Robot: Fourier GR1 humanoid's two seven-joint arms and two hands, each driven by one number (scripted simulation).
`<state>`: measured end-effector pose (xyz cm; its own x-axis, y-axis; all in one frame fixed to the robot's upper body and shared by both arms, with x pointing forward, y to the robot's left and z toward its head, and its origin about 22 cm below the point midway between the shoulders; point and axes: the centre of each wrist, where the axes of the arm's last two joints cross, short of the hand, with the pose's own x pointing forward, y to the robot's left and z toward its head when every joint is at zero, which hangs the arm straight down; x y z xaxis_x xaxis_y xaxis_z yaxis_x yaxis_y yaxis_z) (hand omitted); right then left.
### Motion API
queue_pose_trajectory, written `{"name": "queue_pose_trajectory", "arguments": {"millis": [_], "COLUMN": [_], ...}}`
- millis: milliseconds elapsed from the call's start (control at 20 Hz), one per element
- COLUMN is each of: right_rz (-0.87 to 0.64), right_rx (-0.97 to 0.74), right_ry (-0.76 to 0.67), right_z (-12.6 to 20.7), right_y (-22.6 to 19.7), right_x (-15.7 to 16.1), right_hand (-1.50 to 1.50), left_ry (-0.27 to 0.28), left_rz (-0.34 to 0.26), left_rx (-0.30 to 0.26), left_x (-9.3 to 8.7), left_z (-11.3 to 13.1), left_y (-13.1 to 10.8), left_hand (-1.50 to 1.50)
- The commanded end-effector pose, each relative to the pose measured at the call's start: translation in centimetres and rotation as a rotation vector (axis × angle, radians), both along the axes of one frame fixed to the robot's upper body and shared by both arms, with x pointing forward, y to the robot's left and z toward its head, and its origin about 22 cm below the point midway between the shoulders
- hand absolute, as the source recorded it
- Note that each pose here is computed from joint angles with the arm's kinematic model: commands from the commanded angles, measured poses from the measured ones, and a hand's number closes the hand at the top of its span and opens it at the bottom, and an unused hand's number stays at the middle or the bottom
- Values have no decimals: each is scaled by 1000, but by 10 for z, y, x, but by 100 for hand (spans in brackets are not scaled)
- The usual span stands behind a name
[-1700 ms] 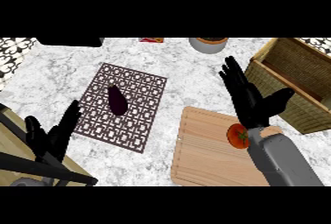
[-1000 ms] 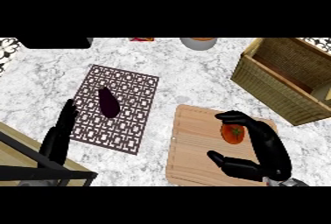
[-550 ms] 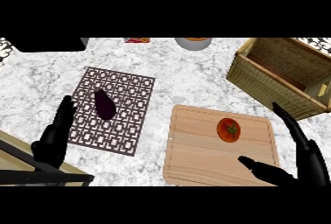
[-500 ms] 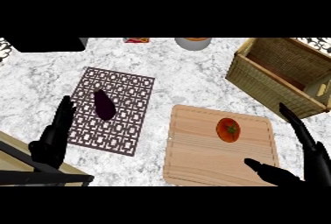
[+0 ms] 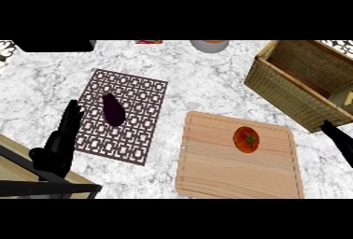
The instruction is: Pick the tomato from the cutting board and place it in the basket
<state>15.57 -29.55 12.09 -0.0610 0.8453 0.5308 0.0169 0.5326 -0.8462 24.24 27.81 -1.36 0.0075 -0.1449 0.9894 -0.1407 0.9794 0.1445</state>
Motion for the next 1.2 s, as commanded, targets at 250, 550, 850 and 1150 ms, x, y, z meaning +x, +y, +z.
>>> {"name": "queue_pose_trajectory", "arguments": {"millis": [250, 550, 850, 1150], "right_rz": [-48, -154, -141, -107], "right_rx": [-52, -142, -104, -82], "right_ry": [124, 171, 192, 181], "right_z": [52, 56, 29, -7], "right_y": [32, 30, 46, 36], "right_x": [-11, -5, 0, 14], "right_hand": [-150, -150, -150, -150], "left_ry": [-119, -105, -113, -109], "left_rz": [-79, -88, -90, -98], "left_rx": [-109, -128, -117, -115], "left_x": [23, 6, 24, 20], "left_z": [39, 37, 36, 36], "left_y": [-35, -39, -49, -52], "left_hand": [0, 0, 0, 0]}}
